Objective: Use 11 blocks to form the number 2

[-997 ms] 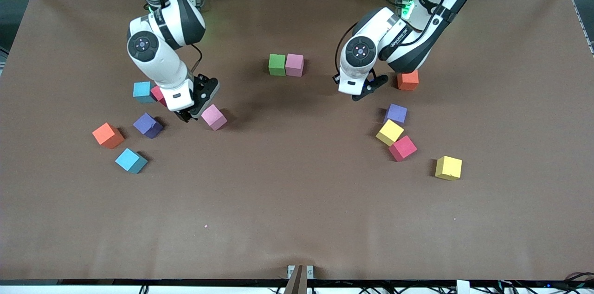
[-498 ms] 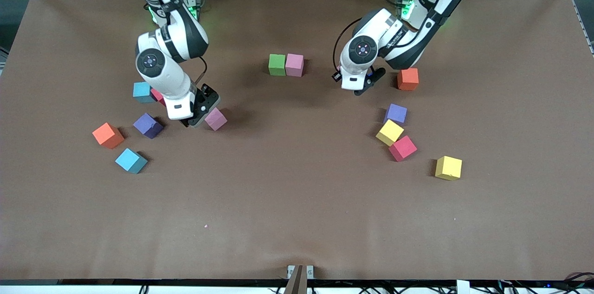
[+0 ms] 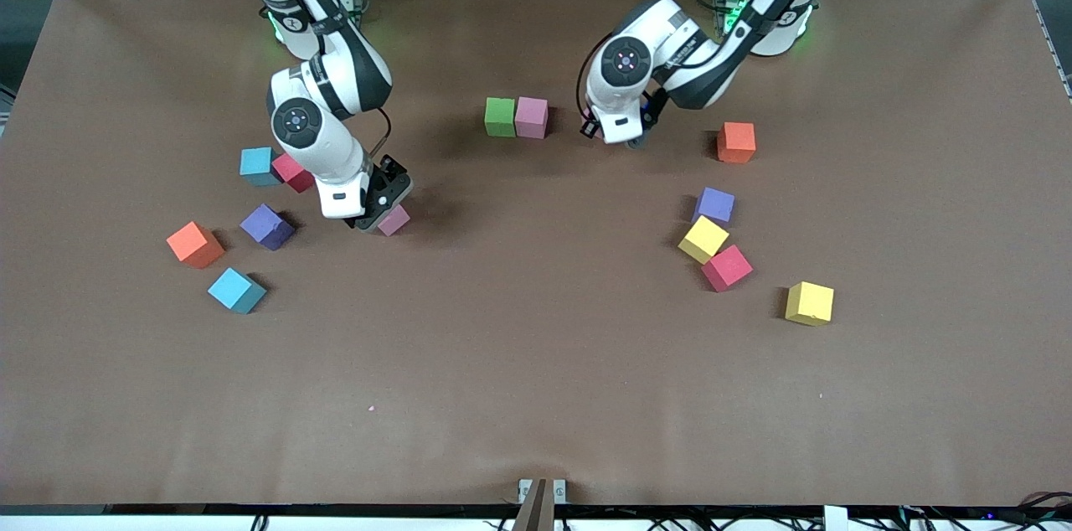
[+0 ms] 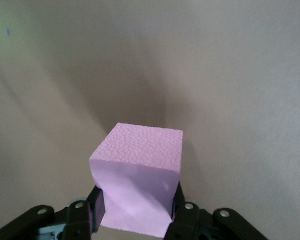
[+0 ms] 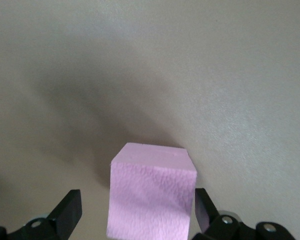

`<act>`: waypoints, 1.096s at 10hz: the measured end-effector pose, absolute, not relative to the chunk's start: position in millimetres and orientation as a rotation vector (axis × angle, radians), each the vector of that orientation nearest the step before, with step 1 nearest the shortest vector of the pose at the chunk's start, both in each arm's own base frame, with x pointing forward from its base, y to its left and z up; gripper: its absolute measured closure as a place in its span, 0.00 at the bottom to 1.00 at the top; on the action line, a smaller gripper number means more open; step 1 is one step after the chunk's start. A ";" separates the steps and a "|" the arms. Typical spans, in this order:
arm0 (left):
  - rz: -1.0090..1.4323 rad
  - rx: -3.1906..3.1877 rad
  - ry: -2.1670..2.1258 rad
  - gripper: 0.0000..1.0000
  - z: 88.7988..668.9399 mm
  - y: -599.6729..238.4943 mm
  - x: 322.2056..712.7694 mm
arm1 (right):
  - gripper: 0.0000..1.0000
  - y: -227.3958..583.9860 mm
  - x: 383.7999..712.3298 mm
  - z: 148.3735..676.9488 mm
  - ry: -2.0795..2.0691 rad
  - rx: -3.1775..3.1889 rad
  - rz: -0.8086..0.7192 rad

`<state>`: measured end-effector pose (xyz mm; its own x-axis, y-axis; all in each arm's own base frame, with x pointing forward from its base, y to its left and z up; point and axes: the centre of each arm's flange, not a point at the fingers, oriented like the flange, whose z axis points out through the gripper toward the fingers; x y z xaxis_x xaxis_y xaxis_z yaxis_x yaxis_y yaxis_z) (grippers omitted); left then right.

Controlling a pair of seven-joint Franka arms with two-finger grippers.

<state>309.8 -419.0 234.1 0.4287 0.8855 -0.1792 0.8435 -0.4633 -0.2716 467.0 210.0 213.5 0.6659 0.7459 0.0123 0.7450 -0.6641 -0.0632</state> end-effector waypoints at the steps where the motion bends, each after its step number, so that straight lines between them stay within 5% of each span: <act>1: 0.451 -2.508 -1.590 0.46 228.9 -423.7 303.6 | 0.00 209.6 467.4 205.6 -1.255 -2.812 0.017; 11: 0.443 -2.240 -2.033 0.46 214.2 -425.2 303.4 | 0.10 195.7 468.3 175.1 -1.237 -2.820 0.055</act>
<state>303.4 -425.2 214.2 0.0757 0.9849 -0.1560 0.9605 -0.1141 -0.2540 468.3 195.7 175.1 0.6771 0.7358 -0.0080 0.7336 -0.6759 -0.0709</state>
